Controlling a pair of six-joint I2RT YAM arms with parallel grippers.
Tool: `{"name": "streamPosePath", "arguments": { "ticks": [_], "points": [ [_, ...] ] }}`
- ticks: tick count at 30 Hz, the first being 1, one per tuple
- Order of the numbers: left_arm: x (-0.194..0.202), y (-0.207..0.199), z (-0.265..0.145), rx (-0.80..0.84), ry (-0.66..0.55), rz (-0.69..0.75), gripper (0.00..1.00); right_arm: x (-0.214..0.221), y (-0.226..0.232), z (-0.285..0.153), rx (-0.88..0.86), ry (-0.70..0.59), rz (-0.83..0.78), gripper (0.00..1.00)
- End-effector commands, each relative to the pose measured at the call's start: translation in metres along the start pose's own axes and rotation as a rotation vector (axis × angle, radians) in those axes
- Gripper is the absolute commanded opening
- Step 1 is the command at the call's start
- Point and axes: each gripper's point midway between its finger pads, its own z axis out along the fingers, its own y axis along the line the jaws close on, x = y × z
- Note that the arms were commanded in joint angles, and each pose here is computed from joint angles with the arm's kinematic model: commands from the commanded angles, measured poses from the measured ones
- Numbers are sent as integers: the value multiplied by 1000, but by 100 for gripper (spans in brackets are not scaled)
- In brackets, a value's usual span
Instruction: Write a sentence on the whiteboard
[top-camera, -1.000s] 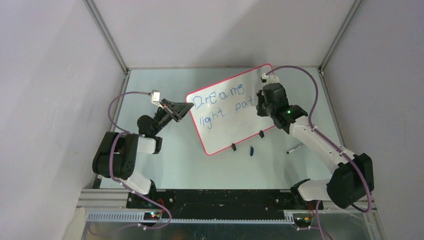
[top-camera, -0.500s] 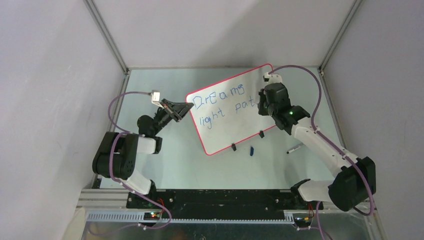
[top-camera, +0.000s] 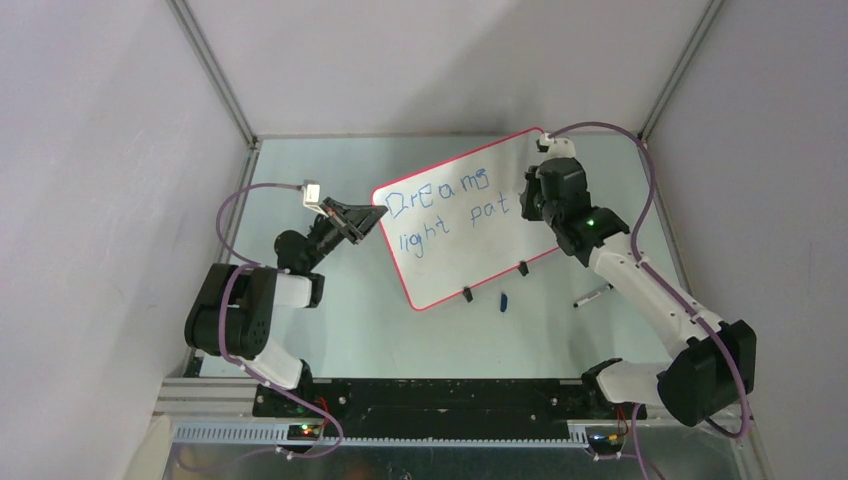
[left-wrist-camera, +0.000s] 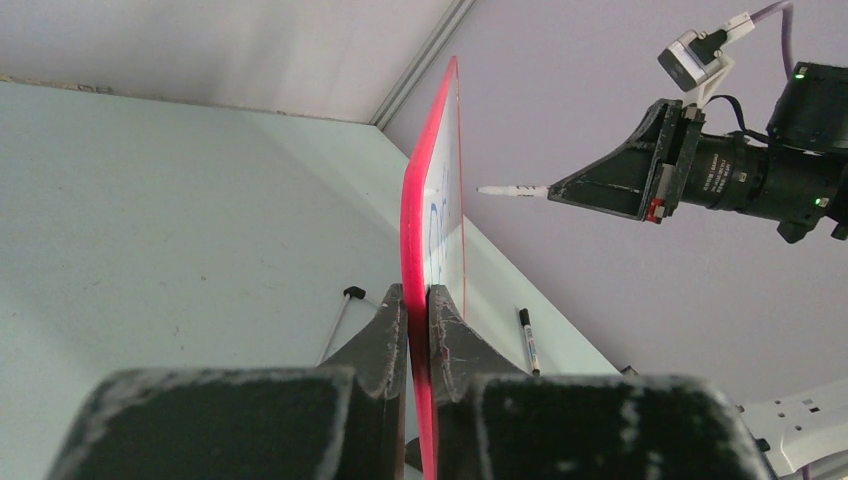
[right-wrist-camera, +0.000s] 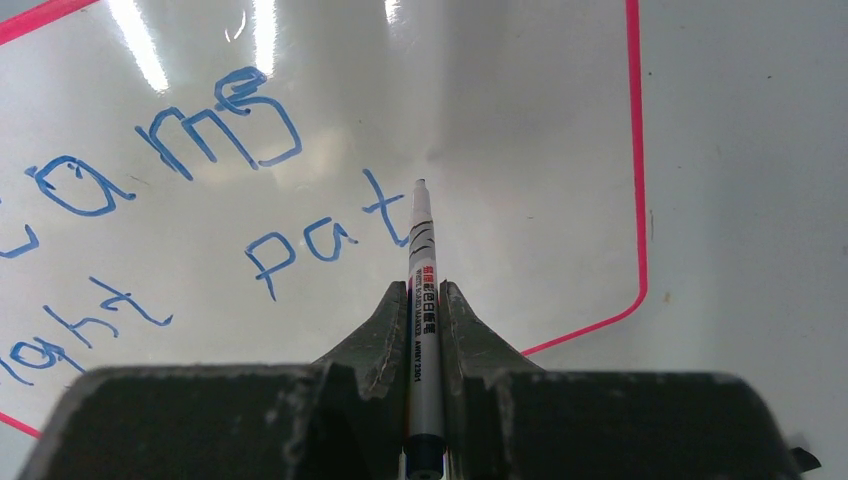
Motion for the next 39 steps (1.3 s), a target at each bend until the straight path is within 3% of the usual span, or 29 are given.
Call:
{"name": "streamPosePath", "arguments": {
  "ticks": [1, 21, 39],
  "points": [
    [-6, -12, -1, 47, -22, 123, 0, -30, 7, 1, -19, -73, 10, 0],
    [-6, -12, -1, 49, -19, 122, 0, -31, 4, 16, 1, -55, 13, 0],
    [-6, -12, -1, 48, -20, 124, 0, -1, -4, 17, 28, 35, 14, 0]
  ]
}}
